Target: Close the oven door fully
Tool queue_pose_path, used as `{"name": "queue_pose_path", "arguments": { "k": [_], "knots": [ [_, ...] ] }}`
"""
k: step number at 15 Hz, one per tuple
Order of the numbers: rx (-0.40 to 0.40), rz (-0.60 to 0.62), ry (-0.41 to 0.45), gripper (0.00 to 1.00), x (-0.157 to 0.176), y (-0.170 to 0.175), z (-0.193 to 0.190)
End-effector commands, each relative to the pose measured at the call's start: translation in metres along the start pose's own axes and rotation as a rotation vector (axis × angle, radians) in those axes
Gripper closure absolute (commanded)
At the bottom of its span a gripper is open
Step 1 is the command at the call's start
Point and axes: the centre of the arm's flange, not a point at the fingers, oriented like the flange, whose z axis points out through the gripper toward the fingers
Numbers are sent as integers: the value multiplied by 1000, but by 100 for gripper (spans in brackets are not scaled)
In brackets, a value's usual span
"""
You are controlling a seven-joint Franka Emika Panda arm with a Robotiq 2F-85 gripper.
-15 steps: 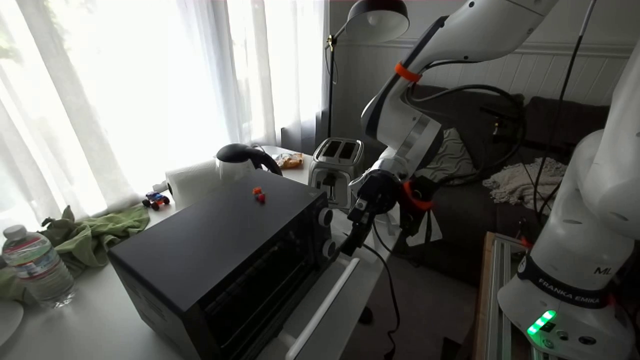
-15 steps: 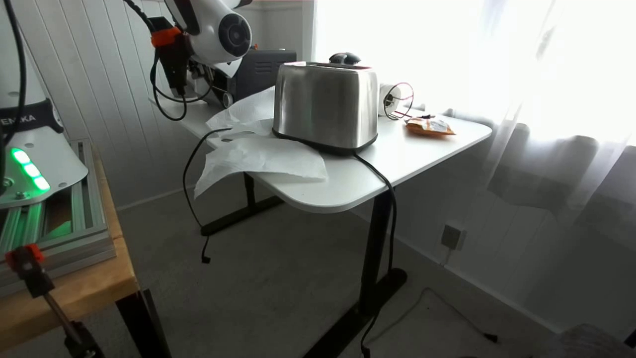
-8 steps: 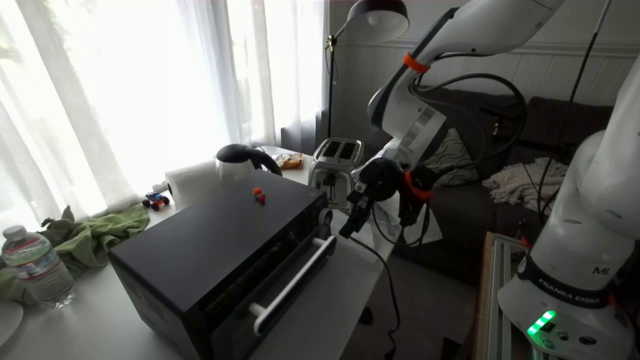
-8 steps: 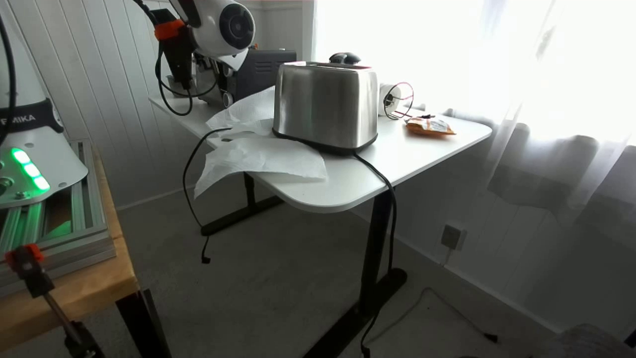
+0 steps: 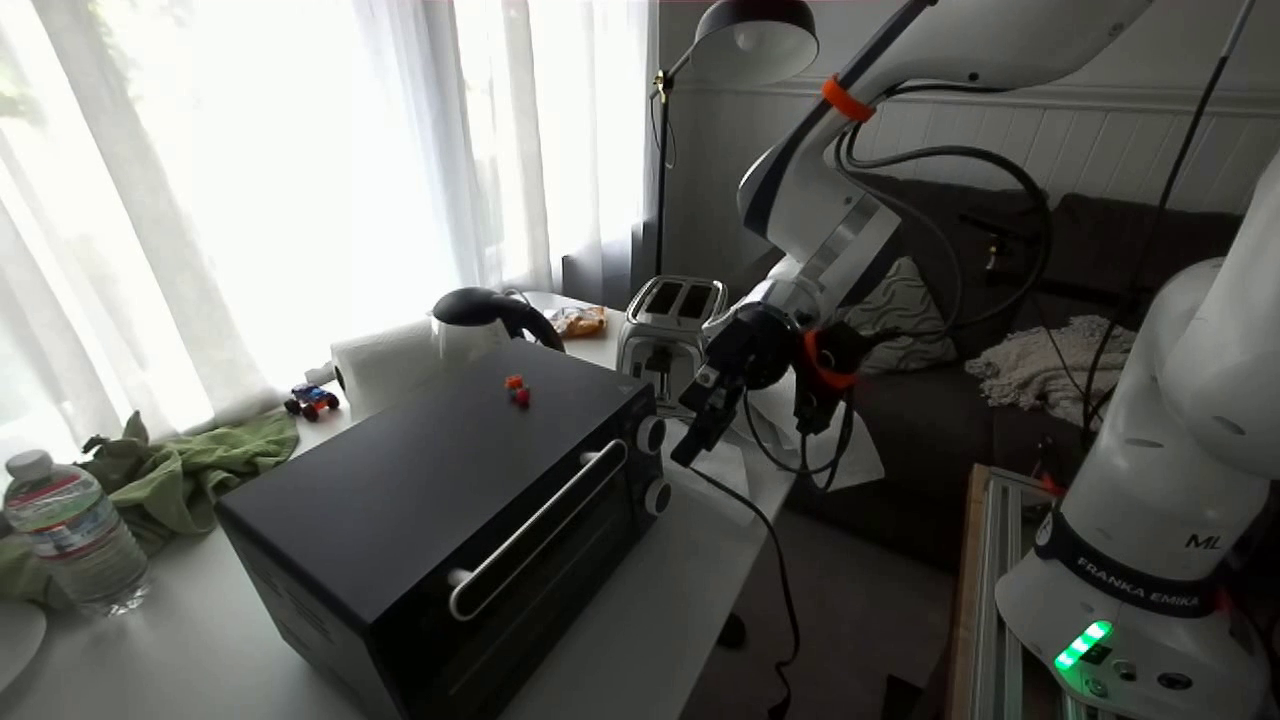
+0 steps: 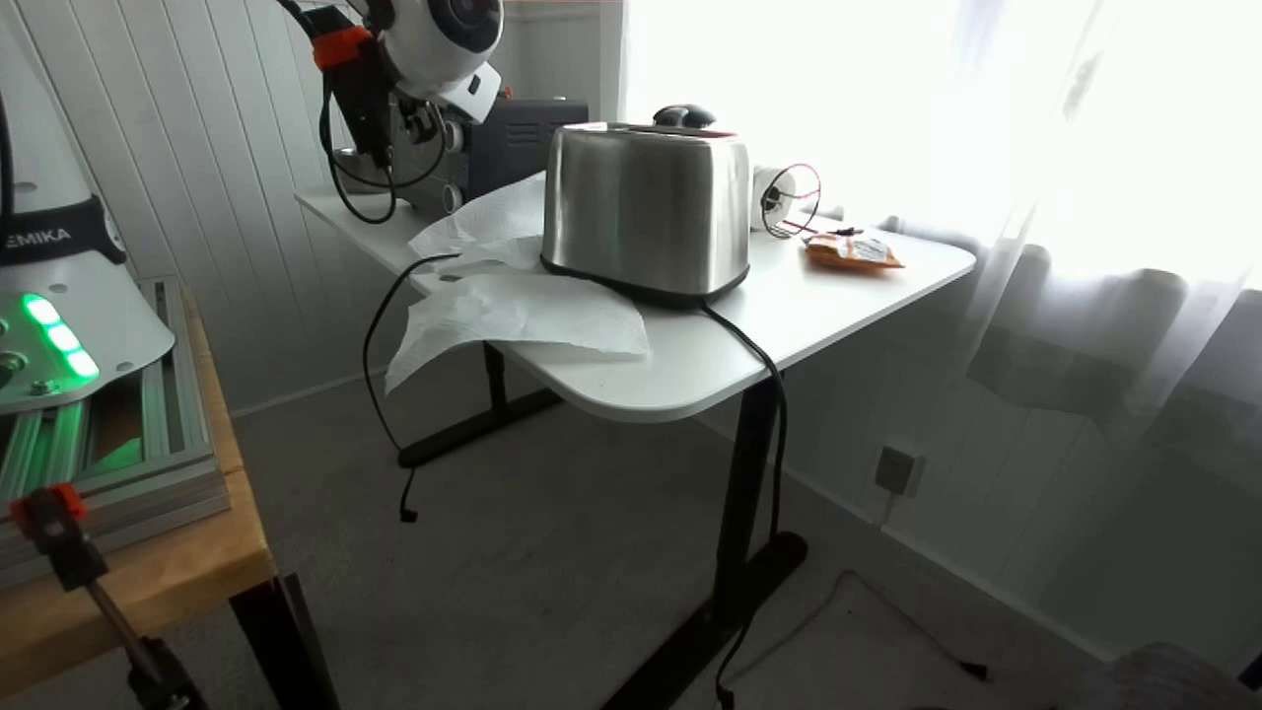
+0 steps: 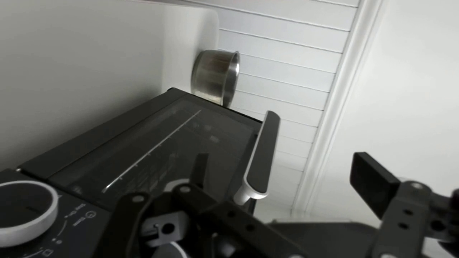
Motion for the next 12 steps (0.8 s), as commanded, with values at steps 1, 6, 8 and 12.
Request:
{"name": "queue_pose_path", "arguments": {
  "k": [1, 6, 8, 12],
  "knots": [
    [-193, 33, 33, 0, -16, -39, 3],
    [-465, 47, 77, 0, 1, -71, 12],
    [-568, 36, 53, 0, 6, -83, 21],
    [-767, 27, -25, 0, 11, -97, 40]
  ]
}}
